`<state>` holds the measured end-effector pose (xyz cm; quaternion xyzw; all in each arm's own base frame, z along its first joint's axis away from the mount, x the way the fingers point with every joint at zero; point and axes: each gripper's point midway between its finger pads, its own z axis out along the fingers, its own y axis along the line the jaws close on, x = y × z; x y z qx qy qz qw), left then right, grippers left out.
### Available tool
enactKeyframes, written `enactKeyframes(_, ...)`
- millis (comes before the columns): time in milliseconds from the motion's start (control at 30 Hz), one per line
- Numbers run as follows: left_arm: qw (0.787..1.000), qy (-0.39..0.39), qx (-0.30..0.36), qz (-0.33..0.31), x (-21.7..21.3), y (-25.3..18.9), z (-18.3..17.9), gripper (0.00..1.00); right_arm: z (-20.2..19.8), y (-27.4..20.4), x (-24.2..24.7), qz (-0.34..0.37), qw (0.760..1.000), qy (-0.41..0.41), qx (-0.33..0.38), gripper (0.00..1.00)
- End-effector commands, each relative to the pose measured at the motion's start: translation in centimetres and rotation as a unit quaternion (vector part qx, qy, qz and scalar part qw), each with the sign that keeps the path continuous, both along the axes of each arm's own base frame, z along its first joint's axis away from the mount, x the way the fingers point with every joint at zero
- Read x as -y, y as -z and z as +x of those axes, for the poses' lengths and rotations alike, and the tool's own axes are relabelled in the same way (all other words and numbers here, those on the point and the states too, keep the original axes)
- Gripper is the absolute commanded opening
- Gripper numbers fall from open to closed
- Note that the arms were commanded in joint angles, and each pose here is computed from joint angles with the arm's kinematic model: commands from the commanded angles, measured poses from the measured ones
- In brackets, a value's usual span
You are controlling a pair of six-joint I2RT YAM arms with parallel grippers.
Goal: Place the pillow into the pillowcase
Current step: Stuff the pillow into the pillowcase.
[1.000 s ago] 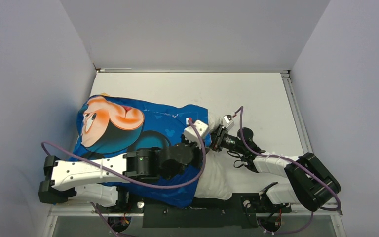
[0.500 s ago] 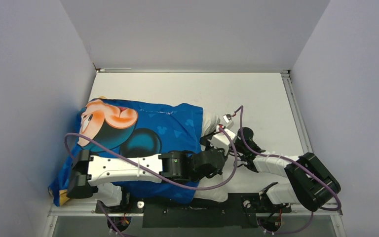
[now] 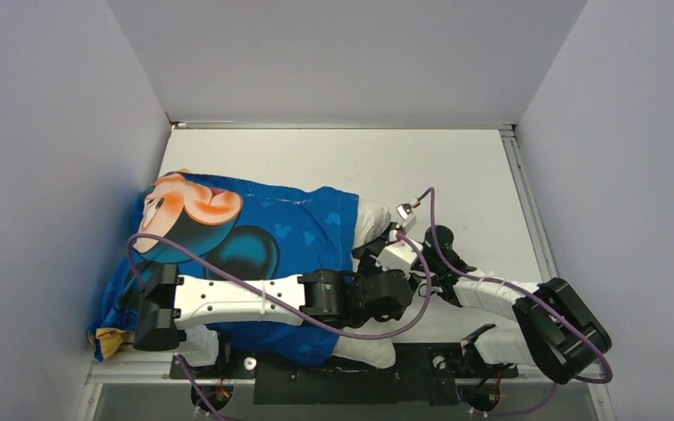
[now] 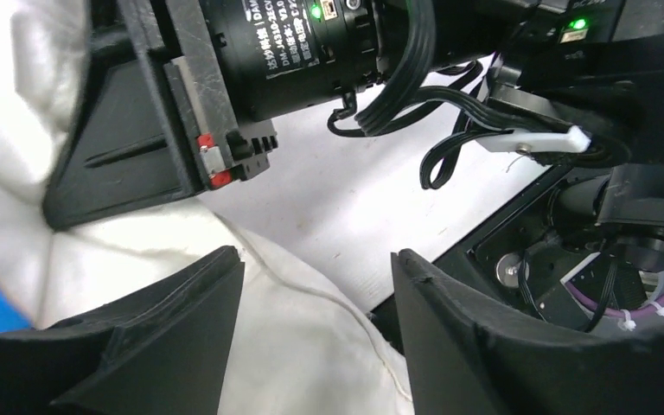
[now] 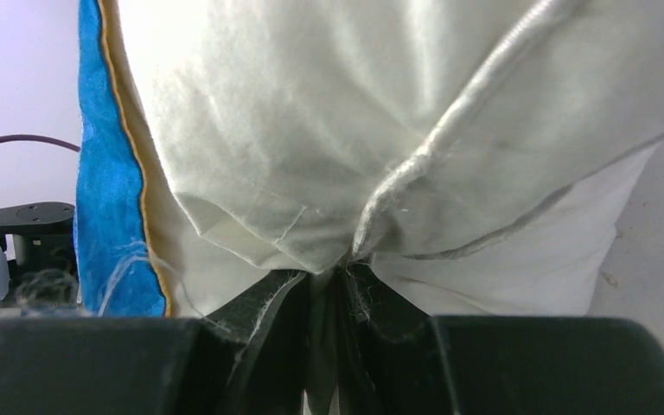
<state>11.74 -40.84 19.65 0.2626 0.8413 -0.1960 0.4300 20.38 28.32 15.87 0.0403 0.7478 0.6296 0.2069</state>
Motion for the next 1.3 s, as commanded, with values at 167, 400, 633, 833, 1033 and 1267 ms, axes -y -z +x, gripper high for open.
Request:
enactKeyframes(167, 0.994, -0.092, 0.047, 0.018, -6.8, -8.7, 0.1, 0.75, -0.6, -2.3, 0.1, 0.007, 0.999, -0.013, 0.040, 0.16)
enactKeyframes(400, 0.977, -0.185, 0.049, 0.090, -12.2, -6.9, 2.1, 0.78, -0.7, -1.9, 0.1, 0.000, 0.999, -0.014, 0.039, 0.16)
enactKeyframes(633, 0.967, -0.208, 0.015, 0.145, -13.2, -3.4, 2.9, 0.48, -0.5, -2.1, 0.0, -0.001, 0.999, -0.015, 0.043, 0.16)
enactKeyframes(833, 0.989, -0.130, 0.035, 0.061, -8.4, -7.0, 1.1, 0.18, -0.4, -2.0, 0.0, -0.005, 0.999, -0.013, 0.044, 0.16)
enactKeyframes(1033, 0.992, -0.009, 0.035, -0.118, -2.7, -12.9, -1.7, 0.00, -0.5, -2.0, 0.1, -0.003, 0.999, -0.014, 0.044, 0.16)
enactKeyframes(1267, 0.975, 0.088, 0.018, -0.202, 0.7, -13.2, -4.3, 0.00, -0.5, -2.7, 0.0, 0.009, 0.999, -0.015, 0.046, 0.16)
